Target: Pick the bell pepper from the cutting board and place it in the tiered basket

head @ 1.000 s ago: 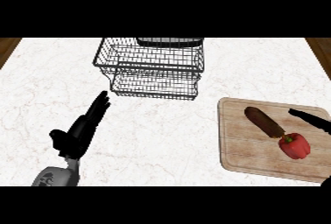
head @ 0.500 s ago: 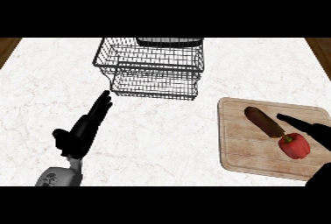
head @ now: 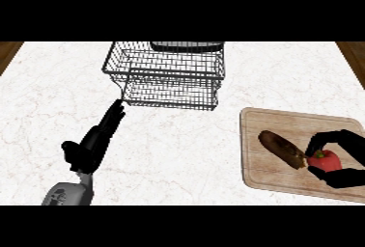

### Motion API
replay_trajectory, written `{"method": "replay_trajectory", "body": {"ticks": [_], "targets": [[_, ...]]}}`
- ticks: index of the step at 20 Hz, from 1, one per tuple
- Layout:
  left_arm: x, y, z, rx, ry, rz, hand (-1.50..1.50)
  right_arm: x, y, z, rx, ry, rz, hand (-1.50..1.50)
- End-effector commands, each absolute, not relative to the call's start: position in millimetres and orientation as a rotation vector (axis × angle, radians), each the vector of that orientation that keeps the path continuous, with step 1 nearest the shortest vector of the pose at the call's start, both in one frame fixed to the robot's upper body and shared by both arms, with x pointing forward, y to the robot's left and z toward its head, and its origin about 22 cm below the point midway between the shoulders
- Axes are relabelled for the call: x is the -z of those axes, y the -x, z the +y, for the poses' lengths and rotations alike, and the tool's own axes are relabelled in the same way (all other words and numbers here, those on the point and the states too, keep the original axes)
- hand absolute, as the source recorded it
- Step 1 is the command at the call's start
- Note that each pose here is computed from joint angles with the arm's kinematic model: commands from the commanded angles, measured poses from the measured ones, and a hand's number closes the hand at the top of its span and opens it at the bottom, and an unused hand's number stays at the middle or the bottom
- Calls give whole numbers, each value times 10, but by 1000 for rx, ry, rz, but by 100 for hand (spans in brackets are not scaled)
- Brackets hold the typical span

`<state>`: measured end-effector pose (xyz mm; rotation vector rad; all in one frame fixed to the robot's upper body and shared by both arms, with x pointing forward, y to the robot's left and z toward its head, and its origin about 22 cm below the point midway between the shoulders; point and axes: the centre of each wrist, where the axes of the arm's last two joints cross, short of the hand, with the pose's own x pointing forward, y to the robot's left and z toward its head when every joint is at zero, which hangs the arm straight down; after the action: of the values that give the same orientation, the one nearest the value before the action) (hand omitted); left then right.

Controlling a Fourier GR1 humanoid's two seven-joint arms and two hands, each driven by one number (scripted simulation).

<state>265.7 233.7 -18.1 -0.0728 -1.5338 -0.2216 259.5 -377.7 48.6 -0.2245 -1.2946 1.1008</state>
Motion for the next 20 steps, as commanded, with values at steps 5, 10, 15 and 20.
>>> {"method": "replay_trajectory", "body": {"ticks": [5, 10, 15, 20], "targets": [[144, -2694, 2303, 219, 65, -1538, 0, -491, -2593, -3740, -1089, 240, -1358, 150], [191, -2719, 2486, 220, 68, -1528, 0, -740, -2625, -3656, -1054, 515, -1278, 150], [168, -2755, 2261, 240, 98, -1545, 0, -918, -2736, -3596, -1023, 1004, -1048, 150], [231, -2595, 2278, 207, 74, -1531, 0, -1226, -2881, -3063, -808, 806, -1285, 150]]}}
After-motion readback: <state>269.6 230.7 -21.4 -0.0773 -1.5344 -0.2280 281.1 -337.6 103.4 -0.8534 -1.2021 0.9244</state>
